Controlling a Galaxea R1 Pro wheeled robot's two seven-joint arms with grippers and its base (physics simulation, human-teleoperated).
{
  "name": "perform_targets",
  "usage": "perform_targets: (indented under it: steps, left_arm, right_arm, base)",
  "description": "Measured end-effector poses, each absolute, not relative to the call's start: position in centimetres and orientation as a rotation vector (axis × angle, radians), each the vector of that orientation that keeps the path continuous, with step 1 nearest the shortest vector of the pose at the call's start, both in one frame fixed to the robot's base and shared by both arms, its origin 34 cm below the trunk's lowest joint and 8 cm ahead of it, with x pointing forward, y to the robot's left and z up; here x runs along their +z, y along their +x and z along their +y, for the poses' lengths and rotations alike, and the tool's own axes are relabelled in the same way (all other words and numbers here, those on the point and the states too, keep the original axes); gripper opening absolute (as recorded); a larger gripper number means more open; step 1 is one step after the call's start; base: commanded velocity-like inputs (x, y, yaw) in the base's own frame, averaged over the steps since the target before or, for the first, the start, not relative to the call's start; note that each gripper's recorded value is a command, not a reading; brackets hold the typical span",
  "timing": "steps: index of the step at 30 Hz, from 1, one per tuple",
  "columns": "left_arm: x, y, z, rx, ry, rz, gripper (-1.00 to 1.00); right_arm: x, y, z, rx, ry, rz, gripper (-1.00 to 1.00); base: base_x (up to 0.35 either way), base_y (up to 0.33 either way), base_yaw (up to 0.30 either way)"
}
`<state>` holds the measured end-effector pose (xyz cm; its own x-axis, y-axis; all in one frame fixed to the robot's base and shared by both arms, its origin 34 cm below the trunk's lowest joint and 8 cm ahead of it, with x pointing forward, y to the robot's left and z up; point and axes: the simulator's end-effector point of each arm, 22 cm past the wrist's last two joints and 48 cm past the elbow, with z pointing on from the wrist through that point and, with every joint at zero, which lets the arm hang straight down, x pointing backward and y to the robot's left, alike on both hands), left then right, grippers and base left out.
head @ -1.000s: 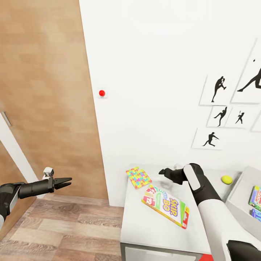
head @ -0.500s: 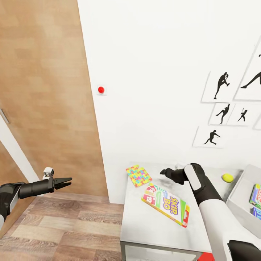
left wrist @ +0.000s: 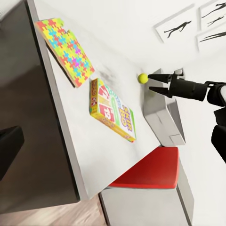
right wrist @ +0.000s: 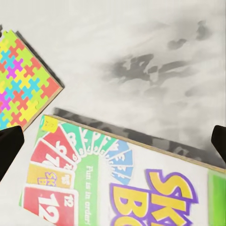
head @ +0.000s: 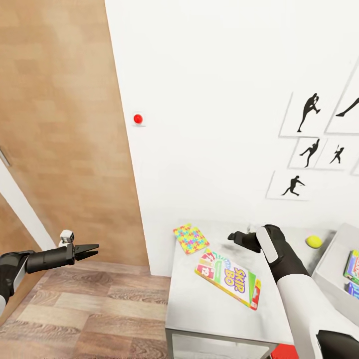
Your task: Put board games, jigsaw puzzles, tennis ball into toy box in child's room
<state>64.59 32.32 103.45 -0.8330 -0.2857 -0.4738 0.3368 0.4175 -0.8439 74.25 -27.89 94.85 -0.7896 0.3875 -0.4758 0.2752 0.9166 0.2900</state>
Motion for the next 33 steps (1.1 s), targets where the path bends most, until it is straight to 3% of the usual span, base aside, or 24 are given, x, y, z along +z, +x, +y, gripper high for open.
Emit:
perform_targets:
  steps: [33]
  left_arm:
    - [100.5,64.7,32.4,-1.456,0.004,2.156,1.0]
  right_arm:
    - [90.5,73.9,-28.5,0.243,0.519,2.565,1.0]
  base:
    - [0.0,0.0,0.0]
